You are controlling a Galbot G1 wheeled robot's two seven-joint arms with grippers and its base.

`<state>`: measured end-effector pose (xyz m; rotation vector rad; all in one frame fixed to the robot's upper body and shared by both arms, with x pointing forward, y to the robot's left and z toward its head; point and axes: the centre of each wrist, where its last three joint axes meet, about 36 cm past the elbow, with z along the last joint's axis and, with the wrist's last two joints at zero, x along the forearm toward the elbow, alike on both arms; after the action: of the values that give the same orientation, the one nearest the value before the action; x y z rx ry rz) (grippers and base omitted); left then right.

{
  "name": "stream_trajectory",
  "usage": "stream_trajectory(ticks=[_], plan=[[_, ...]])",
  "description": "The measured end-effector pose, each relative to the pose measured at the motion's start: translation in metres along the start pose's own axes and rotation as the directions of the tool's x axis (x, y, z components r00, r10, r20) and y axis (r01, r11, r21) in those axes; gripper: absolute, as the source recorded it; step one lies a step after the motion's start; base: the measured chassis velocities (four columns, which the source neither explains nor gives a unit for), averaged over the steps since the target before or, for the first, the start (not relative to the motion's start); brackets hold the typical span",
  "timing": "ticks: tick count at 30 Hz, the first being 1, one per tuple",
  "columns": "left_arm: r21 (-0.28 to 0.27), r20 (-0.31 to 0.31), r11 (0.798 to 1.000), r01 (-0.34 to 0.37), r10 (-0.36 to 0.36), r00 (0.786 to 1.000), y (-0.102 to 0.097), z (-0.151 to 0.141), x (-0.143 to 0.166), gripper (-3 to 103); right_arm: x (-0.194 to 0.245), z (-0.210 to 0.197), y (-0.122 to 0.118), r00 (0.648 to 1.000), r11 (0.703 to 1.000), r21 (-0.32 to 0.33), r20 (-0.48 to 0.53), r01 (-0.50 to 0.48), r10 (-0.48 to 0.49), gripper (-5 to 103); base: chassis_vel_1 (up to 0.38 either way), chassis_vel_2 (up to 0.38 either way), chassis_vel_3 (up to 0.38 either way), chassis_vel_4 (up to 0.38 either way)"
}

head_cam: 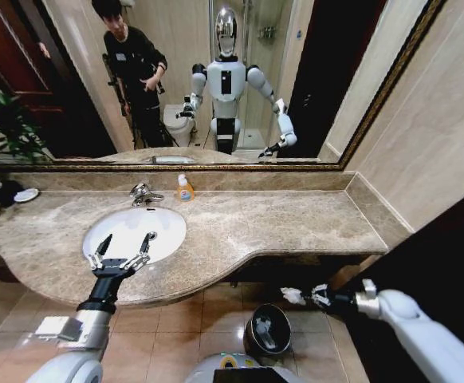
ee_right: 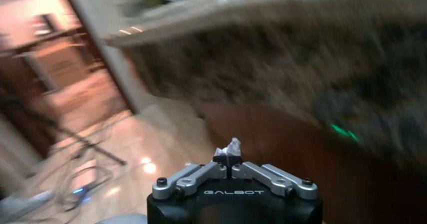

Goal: Pick up the trash from the sink and place it in the trash bin.

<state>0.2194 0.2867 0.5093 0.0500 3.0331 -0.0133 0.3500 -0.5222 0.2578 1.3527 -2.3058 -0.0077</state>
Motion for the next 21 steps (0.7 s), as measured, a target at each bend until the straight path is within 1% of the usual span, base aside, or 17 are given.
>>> stream_trajectory(ticks=[1,2,3,4,5,6,7,8,9,10,11,13,15,19,21], plan=[[0.0,0.0,1.0,0.0,0.0,1.0,0.0,0.0,0.0,100,-0.007,0.015,0.005,0.999,0.999,-0.03,0.004,-0.042,0.042,0,0.0,0.0,0.0,0.0],[0.0,0.0,1.0,0.0,0.0,1.0,0.0,0.0,0.0,100,-0.007,0.015,0.005,0.999,0.999,-0.03,0.004,-0.042,0.042,0,0.0,0.0,0.0,0.0],[0.0,0.0,1.0,0.0,0.0,1.0,0.0,0.0,0.0,100,-0.016,0.031,0.012,0.996,0.994,-0.063,0.002,-0.089,0.09,0,0.0,0.0,0.0,0.0],[0.0,0.0,1.0,0.0,0.0,1.0,0.0,0.0,0.0,100,-0.019,0.037,0.014,0.995,0.992,-0.073,-0.002,-0.104,0.104,0,0.0,0.0,0.0,0.0],[0.0,0.0,1.0,0.0,0.0,1.0,0.0,0.0,0.0,100,-0.029,0.058,0.022,0.988,0.982,-0.111,-0.021,-0.154,0.153,0,0.0,0.0,0.0,0.0],[0.0,0.0,1.0,0.0,0.0,1.0,0.0,0.0,0.0,100,-0.035,0.071,0.027,0.983,0.975,-0.124,-0.036,-0.182,0.179,0,0.0,0.0,0.0,0.0],[0.0,0.0,1.0,0.0,0.0,1.0,0.0,0.0,0.0,100,-0.039,0.082,0.031,0.977,0.969,-0.13,-0.054,-0.212,0.207,0,0.0,0.0,0.0,0.0],[0.0,0.0,1.0,0.0,0.0,1.0,0.0,0.0,0.0,100,-0.039,0.082,0.031,0.977,0.969,-0.13,-0.054,-0.212,0.207,0,0.0,0.0,0.0,0.0],[0.0,0.0,1.0,0.0,0.0,1.0,0.0,0.0,0.0,100,-0.042,0.091,0.035,0.971,0.962,-0.135,-0.074,-0.238,0.229,0,0.0,0.0,0.0,0.0],[0.0,0.0,1.0,0.0,0.0,1.0,0.0,0.0,0.0,100,-0.048,0.106,0.042,0.957,0.949,-0.141,-0.117,-0.282,0.267,0,0.0,0.0,0.0,0.0],[0.0,0.0,1.0,0.0,0.0,1.0,0.0,0.0,0.0,100,-0.048,0.106,0.042,0.957,0.949,-0.141,-0.117,-0.282,0.267,0,0.0,0.0,0.0,0.0],[0.0,0.0,1.0,0.0,0.0,1.0,0.0,0.0,0.0,100,-0.056,0.118,0.047,0.941,0.936,-0.142,-0.155,-0.323,0.301,0,0.0,0.0,0.0,0.0],[0.0,0.0,1.0,0.0,0.0,1.0,0.0,0.0,0.0,100,-0.059,0.121,0.049,0.936,0.931,-0.143,-0.162,-0.337,0.314,0,0.0,0.0,0.0,0.0],[0.0,0.0,1.0,0.0,0.0,1.0,0.0,0.0,0.0,100,-0.073,0.133,0.055,0.904,0.893,-0.162,-0.169,-0.419,0.394,0,0.0,0.0,0.0,0.0],[0.0,0.0,1.0,0.0,0.0,1.0,0.0,0.0,0.0,100,-0.076,0.134,0.056,0.9,0.889,-0.164,-0.168,-0.428,0.403,0,0.0,0.0,0.0,0.0]])
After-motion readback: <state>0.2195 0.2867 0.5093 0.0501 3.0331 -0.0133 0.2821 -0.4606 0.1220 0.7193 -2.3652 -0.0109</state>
